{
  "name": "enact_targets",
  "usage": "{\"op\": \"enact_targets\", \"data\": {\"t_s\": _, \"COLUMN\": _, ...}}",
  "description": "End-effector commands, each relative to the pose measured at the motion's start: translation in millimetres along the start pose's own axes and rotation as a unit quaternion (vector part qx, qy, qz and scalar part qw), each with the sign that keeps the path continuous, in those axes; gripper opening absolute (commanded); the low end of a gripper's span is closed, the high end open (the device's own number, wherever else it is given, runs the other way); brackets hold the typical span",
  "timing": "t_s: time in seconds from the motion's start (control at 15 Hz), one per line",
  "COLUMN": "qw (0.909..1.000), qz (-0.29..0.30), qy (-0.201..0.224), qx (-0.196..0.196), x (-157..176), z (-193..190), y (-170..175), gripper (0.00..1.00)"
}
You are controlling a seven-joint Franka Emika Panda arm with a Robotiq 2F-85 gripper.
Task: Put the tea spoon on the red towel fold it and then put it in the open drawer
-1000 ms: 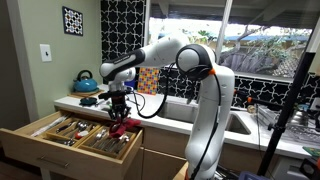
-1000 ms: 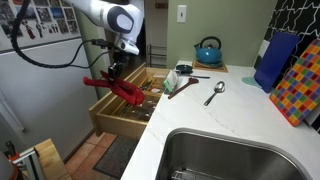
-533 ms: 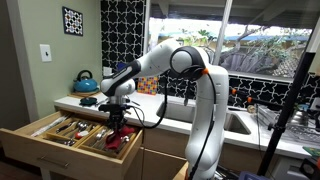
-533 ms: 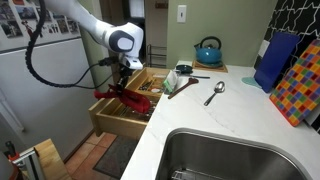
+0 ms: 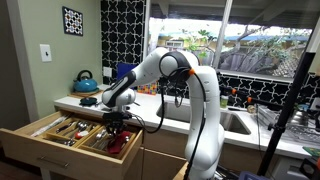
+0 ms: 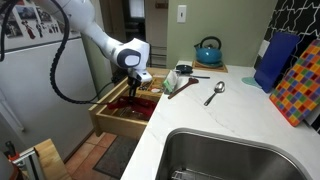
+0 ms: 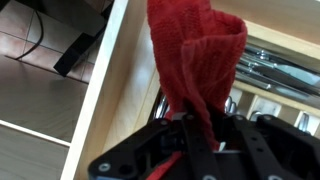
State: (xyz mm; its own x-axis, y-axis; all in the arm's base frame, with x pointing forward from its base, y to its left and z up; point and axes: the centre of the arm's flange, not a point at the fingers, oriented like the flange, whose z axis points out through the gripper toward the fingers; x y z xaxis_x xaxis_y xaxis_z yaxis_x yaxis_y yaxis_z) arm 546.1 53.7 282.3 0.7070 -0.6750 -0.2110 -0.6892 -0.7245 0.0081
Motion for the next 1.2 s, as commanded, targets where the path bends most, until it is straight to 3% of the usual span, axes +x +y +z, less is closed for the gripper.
{"op": "enact_targets", "data": {"t_s": 0.0, "qw": 0.9990, "qz": 0.009, "qy": 0.026, "qx": 0.036, "x": 28.9, "z": 5.3, "y": -0.1, "gripper": 0.03}}
{"op": "enact_targets", "data": {"t_s": 0.2, "qw": 0.9974, "qz": 0.037, "qy": 0.024, "qx": 0.057, "x": 37.7, "z": 14.6, "y": -4.7, "gripper": 0.03}}
{"op": "enact_targets", "data": {"t_s": 0.6, "qw": 0.9974, "qz": 0.045, "qy": 0.031, "qx": 0.047, "x": 47.8, "z": 41.6, "y": -9.9, "gripper": 0.03}}
{"op": "enact_targets", "data": {"t_s": 0.87, "qw": 0.9962, "qz": 0.057, "qy": 0.024, "qx": 0.061, "x": 51.5, "z": 48.0, "y": -12.7, "gripper": 0.03}}
{"op": "enact_targets", "data": {"t_s": 0.93, "qw": 0.9962, "qz": 0.059, "qy": 0.023, "qx": 0.059, "x": 51.5, "z": 49.6, "y": -13.1, "gripper": 0.31}}
{"op": "enact_targets", "data": {"t_s": 1.13, "qw": 0.9959, "qz": 0.057, "qy": 0.015, "qx": 0.068, "x": 49.9, "z": 47.6, "y": -14.9, "gripper": 0.51}}
